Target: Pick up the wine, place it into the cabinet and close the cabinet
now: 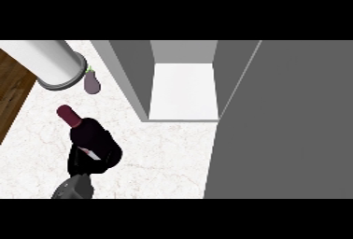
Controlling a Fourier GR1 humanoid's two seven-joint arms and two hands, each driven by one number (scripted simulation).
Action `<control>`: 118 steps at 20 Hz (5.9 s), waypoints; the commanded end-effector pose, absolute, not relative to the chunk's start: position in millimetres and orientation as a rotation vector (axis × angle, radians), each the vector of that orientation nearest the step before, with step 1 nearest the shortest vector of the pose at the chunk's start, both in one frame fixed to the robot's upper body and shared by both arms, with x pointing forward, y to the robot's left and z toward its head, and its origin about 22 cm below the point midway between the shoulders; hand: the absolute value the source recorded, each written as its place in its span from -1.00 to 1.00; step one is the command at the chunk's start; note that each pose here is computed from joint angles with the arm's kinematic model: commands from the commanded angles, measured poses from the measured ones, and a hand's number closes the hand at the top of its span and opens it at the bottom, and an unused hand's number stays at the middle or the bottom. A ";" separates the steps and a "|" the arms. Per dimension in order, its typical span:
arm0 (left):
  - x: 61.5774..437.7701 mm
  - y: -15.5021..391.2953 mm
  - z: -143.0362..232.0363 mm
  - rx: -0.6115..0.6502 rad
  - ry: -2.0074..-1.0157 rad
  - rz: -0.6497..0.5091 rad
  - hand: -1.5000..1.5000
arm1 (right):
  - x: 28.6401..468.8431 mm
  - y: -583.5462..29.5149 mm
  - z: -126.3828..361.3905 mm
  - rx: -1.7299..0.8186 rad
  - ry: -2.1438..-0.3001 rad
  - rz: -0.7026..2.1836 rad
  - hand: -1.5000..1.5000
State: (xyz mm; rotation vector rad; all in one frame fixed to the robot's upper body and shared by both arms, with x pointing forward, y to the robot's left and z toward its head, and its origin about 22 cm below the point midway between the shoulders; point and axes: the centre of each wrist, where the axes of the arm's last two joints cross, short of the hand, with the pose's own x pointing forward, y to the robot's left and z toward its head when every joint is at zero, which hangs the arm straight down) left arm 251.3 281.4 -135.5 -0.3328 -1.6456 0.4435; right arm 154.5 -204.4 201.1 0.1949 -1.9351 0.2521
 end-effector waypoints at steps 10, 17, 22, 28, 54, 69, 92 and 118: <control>231.0 197.8 -107.5 -0.455 -1.640 0.329 1.00 | 139.6 -206.4 197.7 0.251 -1.933 0.256 -1.00; 246.5 170.8 -65.0 -0.454 -1.631 0.309 1.00 | 145.5 -201.9 215.1 0.252 -1.928 0.243 -1.00; 241.1 126.5 -58.5 -0.443 -1.594 0.370 1.00 | 168.5 -213.3 196.5 0.260 -1.932 0.267 -1.00; 248.4 123.1 -64.5 -0.411 -1.549 0.400 1.00 | 168.8 -206.6 201.0 0.253 -1.922 0.272 -1.00; 335.6 89.9 -53.0 -0.317 -1.592 0.420 1.00 | 176.8 -225.7 195.8 0.272 -1.933 0.252 -1.00; 388.1 92.9 -16.0 -0.275 -1.615 0.451 1.00 | 180.5 -200.4 177.1 0.265 -1.938 0.270 -1.00; 410.4 84.9 12.7 -0.212 -1.544 0.438 1.00 | 183.2 -208.4 171.9 0.343 -1.952 0.280 -1.00; 397.8 64.2 14.0 -0.197 -1.579 0.562 -1.00 | 192.3 -200.2 183.9 0.345 -1.972 0.317 -1.00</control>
